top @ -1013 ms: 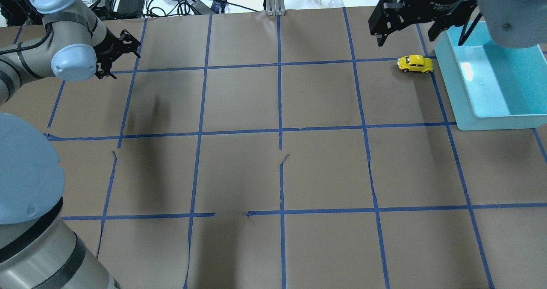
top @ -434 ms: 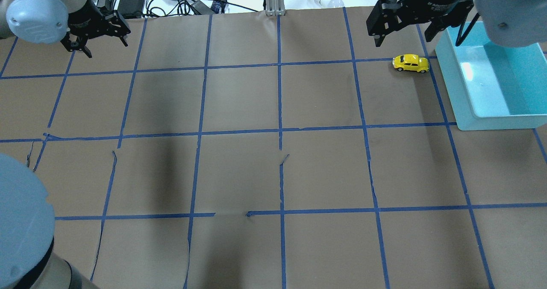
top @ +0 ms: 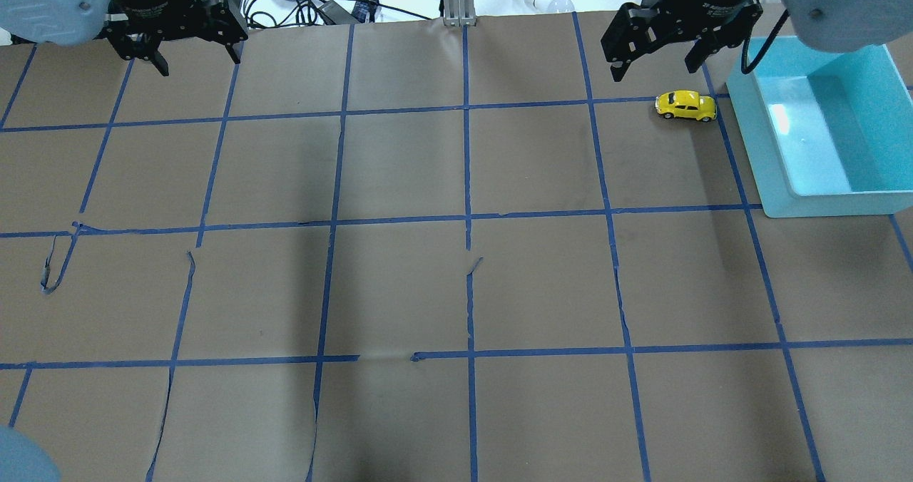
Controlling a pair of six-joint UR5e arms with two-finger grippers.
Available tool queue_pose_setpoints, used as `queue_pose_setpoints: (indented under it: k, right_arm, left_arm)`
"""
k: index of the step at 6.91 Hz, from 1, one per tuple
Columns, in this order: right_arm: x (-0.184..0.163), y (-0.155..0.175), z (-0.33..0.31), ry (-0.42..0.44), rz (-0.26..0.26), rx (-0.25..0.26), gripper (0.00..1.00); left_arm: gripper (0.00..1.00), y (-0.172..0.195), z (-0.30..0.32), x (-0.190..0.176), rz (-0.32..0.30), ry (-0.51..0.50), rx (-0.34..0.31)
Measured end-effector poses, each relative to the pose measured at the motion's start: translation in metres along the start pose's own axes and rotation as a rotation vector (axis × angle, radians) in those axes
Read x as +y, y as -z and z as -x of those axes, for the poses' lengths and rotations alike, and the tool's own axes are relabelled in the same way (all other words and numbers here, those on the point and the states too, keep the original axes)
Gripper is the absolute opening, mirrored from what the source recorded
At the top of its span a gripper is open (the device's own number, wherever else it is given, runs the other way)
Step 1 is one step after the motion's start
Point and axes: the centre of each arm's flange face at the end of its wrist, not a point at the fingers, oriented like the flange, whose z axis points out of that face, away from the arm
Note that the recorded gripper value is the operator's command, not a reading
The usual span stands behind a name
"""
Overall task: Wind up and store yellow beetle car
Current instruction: 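Lower the right gripper over the car while the left gripper lifts away, then grasp the yellow car with the right gripper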
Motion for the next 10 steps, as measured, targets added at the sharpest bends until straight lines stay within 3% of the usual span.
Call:
queue_pose_setpoints:
  k: [2,4,7,10]
  right_arm:
    - [-0.016,-0.031,-0.046,0.199,0.047,-0.015,1.00]
    - [-0.039,-0.077,-0.105,0.511,0.076,-0.046,1.00]
    - [-0.079,-0.136,-0.144,0.865,0.007,0.007,1.00]
    - [-0.090,-0.193,-0.178,1.223,0.031,0.059,1.00]
  left_arm:
    - [1.00,0.008,-0.005,0.026,0.038,-0.034,-0.016]
    - [1.00,-0.003,-0.003,0.050,0.086,-0.130,-0.035]
    - [1.00,-0.002,0.005,0.074,0.109,-0.207,-0.031]
    - [1.00,-0.006,0.007,0.081,0.130,-0.202,0.014]
